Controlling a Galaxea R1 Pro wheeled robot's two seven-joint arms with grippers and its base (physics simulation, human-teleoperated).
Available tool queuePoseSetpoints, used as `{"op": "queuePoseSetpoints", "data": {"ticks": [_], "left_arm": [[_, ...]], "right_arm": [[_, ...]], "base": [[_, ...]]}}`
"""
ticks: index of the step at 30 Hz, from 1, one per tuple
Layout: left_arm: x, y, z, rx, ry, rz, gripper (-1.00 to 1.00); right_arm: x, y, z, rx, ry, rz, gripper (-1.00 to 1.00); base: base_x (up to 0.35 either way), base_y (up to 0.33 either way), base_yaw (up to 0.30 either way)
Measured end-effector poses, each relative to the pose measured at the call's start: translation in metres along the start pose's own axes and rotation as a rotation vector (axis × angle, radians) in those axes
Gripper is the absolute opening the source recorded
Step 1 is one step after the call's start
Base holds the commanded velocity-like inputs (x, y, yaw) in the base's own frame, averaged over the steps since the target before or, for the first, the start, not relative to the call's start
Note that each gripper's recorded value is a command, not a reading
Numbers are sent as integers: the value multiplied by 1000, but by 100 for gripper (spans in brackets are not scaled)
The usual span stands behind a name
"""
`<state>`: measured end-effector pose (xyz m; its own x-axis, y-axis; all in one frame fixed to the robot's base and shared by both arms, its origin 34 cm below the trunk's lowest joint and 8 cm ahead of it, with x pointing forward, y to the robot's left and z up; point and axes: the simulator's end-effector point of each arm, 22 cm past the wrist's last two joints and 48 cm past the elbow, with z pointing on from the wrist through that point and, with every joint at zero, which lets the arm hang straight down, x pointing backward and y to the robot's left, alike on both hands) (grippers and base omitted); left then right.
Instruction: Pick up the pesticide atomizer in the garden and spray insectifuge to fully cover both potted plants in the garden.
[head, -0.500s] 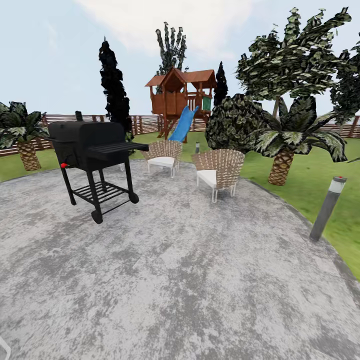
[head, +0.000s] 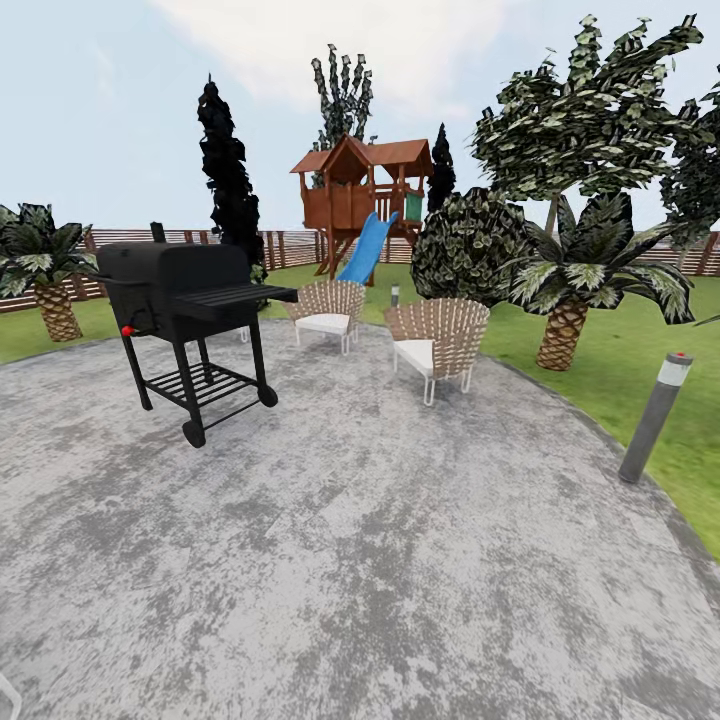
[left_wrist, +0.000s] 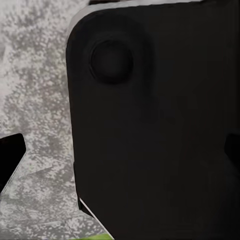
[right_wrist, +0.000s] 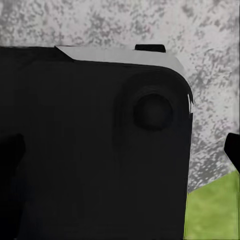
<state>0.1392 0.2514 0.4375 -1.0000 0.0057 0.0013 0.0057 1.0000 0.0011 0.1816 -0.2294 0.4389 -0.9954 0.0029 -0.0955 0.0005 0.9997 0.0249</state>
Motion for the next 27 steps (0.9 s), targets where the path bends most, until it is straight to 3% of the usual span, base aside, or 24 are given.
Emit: {"op": "queuePoseSetpoints", "data": {"ticks": [6, 13, 14, 15, 16, 22, 27], "left_arm": [[-25, 4, -1, -6, -68, -1, 100], [-80, 22, -5, -30, -182, -2, 100], [-166, 24, -28, -32, -468, 1, 100], [-231, 25, -46, -33, -576, 1, 100], [-238, 26, -49, -35, -588, 0, 100], [-301, 25, -76, -34, -704, 0, 100], [-310, 25, -81, -34, -723, -1, 100]], "right_arm": [[-24, -27, -1, 34, -68, -4, 100], [-52, -31, -3, 40, -148, -4, 100], [-127, -30, -25, 39, -474, -8, 100], [-201, -30, -52, 39, -659, -10, 100], [-271, -29, -89, 40, -829, -15, 100], [-289, -40, -101, 53, -872, -27, 100], [-291, -41, -101, 55, -873, -30, 100]], "base": [[0, 0, 0], [0, 0, 0], [0, 0, 0], [0, 0, 0], [0, 0, 0], [0, 0, 0], [0, 0, 1]]}}
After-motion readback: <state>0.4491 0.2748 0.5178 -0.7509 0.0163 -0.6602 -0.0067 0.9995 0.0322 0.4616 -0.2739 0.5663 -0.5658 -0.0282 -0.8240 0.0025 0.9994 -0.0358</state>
